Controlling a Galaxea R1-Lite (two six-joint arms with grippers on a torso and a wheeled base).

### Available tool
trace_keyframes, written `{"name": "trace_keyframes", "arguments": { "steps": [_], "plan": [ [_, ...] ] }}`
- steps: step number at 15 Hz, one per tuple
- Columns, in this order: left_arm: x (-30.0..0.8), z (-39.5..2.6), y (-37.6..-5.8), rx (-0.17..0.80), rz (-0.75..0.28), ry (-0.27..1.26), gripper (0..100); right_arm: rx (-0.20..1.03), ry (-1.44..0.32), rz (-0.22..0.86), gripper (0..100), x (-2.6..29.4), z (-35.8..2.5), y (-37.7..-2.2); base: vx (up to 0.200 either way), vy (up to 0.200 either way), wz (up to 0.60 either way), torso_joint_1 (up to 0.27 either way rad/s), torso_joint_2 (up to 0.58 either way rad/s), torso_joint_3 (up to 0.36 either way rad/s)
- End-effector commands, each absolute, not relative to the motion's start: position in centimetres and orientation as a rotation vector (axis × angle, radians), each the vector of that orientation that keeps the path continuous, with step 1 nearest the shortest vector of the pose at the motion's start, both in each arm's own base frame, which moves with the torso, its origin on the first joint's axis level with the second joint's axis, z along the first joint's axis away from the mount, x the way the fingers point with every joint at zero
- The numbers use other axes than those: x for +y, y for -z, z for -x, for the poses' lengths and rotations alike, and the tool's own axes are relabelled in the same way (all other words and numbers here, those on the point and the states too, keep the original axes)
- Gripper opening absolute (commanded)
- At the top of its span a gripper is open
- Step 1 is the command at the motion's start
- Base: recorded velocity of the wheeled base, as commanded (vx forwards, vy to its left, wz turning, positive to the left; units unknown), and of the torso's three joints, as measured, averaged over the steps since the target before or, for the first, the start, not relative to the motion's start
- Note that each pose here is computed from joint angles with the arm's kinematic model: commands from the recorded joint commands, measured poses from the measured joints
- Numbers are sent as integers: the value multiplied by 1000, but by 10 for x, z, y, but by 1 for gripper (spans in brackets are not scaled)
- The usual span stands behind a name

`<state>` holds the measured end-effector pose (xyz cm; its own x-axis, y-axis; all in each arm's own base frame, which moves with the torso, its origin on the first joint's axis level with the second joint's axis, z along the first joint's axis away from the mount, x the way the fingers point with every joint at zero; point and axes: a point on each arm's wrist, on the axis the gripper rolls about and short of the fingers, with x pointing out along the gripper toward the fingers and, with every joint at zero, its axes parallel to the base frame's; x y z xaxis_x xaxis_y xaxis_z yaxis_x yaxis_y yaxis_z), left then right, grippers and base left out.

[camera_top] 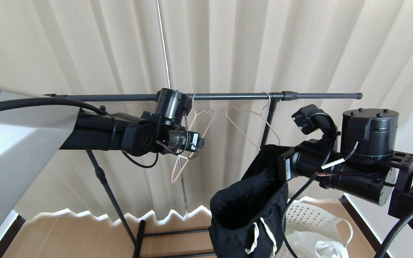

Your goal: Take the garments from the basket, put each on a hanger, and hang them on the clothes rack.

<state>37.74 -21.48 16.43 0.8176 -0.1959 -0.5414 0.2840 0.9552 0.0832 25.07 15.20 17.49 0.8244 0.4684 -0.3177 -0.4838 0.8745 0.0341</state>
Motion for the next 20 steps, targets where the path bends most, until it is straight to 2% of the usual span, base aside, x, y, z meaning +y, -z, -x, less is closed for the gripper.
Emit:
{"name": "trace_keyframes", "arguments": {
  "steps": [1,10,20],
  "plan": [
    [-218,-393,-144,587,-171,245,100,327,-505,49,0,152,-251,-174,0,0,0,0,0,0],
    [-213,-422,-108,631,-173,202,100,319,-508,66,0,150,-248,-175,0,0,0,0,0,0],
    [-211,-430,-101,634,-167,189,100,309,-504,96,0,149,-245,-175,0,0,0,0,0,0]
  ]
}}
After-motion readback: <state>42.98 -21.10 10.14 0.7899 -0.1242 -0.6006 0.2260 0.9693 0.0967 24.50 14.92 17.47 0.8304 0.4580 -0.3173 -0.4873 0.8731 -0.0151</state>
